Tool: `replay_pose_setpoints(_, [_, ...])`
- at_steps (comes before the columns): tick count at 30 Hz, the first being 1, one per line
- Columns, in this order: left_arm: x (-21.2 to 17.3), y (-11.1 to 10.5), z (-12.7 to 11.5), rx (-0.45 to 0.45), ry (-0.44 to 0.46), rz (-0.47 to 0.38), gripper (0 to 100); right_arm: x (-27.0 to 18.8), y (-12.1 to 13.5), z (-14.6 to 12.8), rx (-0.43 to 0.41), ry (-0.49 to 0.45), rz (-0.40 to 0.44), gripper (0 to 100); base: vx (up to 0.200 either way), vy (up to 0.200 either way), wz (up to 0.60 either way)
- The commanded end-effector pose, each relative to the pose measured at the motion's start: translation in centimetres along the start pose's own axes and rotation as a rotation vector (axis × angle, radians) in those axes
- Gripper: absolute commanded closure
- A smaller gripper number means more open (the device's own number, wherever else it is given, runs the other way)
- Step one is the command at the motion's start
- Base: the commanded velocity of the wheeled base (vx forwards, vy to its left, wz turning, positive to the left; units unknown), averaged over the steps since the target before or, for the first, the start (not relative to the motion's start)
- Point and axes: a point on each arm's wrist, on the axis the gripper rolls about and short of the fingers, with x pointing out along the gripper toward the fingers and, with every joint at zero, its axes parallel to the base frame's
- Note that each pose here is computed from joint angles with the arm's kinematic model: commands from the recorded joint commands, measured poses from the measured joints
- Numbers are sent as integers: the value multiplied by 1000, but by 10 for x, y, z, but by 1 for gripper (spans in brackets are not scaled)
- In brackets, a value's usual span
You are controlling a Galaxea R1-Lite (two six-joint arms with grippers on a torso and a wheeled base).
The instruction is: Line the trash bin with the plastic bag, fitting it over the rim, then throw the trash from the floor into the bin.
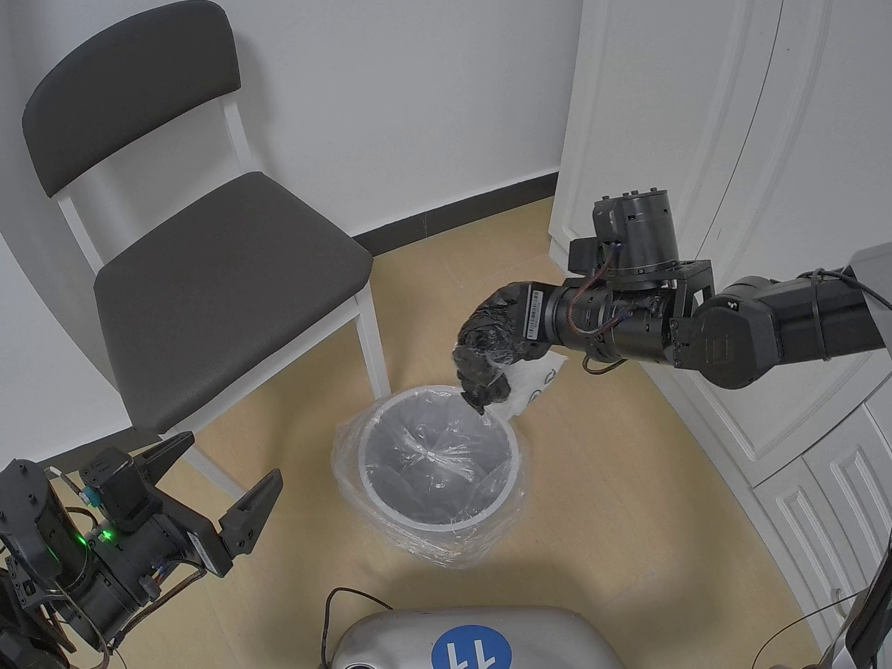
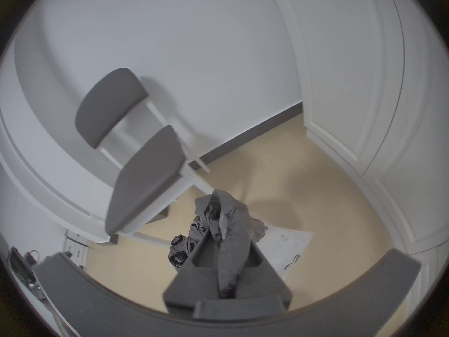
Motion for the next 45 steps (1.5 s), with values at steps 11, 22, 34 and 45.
replay_pose_setpoints(11, [-3, 0, -3, 4, 4, -4, 0, 43, 44, -51, 115, 80, 105, 100, 0, 0, 0])
replay_pose_setpoints(22, [-3, 0, -3, 5, 4, -6, 0, 103, 32, -88, 210, 69, 98, 100, 0, 0, 0])
replay_pose_setpoints(34, [-3, 0, -2, 4, 3, -6, 0, 143, 15, -122, 299, 105, 56, 100, 0, 0, 0])
replay_pose_setpoints(45, [-3, 0, -3, 7, 6, -6, 0, 159, 12, -147, 312, 82, 81, 100, 0, 0, 0])
